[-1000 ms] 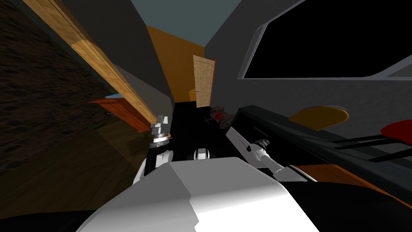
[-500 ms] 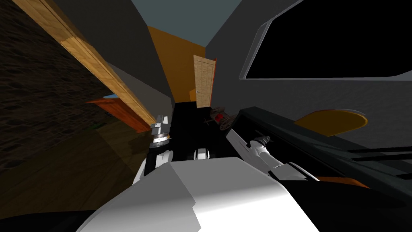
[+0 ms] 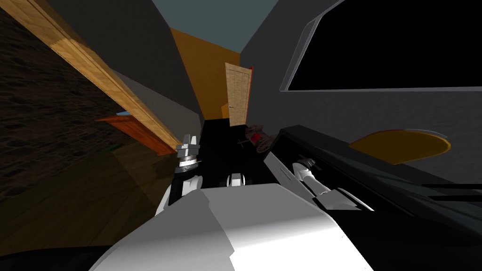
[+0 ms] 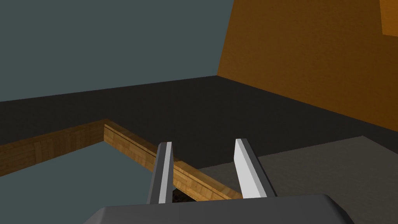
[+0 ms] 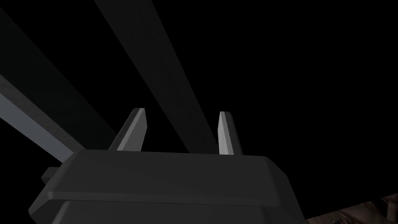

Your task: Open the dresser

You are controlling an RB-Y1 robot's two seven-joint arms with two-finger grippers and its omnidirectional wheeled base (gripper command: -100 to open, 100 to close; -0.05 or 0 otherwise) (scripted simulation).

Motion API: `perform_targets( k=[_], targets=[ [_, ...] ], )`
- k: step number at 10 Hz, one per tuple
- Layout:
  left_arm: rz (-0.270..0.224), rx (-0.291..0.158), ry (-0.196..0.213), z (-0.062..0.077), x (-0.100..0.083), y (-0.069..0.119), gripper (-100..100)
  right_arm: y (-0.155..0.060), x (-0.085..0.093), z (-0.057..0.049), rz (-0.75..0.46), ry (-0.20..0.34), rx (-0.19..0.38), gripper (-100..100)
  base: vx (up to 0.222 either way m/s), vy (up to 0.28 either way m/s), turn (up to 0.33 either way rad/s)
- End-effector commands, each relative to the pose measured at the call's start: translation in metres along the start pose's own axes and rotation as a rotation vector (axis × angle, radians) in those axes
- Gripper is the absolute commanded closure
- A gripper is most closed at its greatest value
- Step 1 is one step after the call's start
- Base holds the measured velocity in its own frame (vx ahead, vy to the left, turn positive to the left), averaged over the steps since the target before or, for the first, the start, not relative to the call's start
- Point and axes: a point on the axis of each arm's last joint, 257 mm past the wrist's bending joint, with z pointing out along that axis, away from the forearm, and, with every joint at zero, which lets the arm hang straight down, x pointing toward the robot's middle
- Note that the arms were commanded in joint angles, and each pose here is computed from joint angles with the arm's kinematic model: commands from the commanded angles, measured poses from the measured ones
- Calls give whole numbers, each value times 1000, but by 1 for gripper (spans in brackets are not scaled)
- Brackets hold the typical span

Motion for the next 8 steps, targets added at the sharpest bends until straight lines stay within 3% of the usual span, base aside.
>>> perform_targets(
  k=[1,8],
  targets=[
    [0,0,0,0,0,0,0,0,-2,1,-1,-2,-2,100,-57,154,-14],
    [0,0,0,0,0,0,0,2,-7,-1,-3,-9,-11,100,-49,164,-14]
  ],
)
